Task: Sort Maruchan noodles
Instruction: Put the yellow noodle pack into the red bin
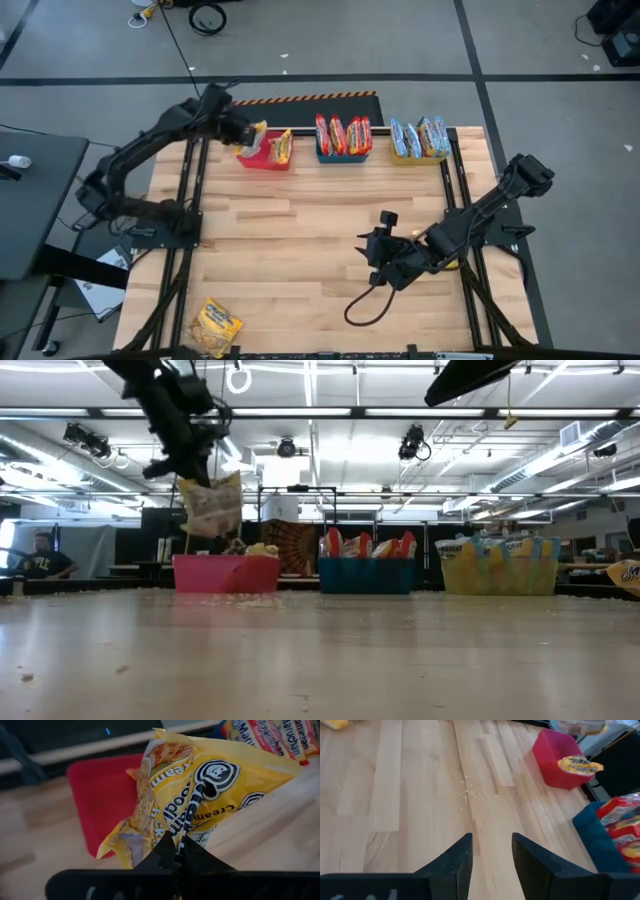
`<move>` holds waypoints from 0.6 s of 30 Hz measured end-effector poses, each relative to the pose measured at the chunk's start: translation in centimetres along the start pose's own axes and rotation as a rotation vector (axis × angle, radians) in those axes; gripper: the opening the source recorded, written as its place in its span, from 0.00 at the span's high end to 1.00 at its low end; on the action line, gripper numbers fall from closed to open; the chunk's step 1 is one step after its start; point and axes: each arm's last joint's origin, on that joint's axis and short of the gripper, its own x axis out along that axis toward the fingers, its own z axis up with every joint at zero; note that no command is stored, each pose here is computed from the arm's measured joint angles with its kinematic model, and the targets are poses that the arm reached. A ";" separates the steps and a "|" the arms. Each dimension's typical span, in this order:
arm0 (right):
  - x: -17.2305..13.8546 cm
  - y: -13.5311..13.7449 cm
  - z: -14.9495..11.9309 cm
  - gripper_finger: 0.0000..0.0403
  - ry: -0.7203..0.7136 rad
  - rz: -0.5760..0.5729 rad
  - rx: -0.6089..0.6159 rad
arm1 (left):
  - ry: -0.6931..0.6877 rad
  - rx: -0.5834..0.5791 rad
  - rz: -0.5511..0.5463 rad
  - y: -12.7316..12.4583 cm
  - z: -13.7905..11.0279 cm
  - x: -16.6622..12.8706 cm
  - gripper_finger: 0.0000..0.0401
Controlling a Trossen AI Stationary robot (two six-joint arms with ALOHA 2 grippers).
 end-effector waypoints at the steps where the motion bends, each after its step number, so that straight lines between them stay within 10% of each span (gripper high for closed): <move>1: 0.0 0.0 0.0 0.65 0.004 0.005 -0.002 | 0.021 -0.029 -0.015 0.6 0.4 0.6 0.99; 18: -0.9 1.1 -0.5 0.65 0.020 0.092 0.042 | 0.224 -0.454 -0.117 5.9 2.7 9.9 0.98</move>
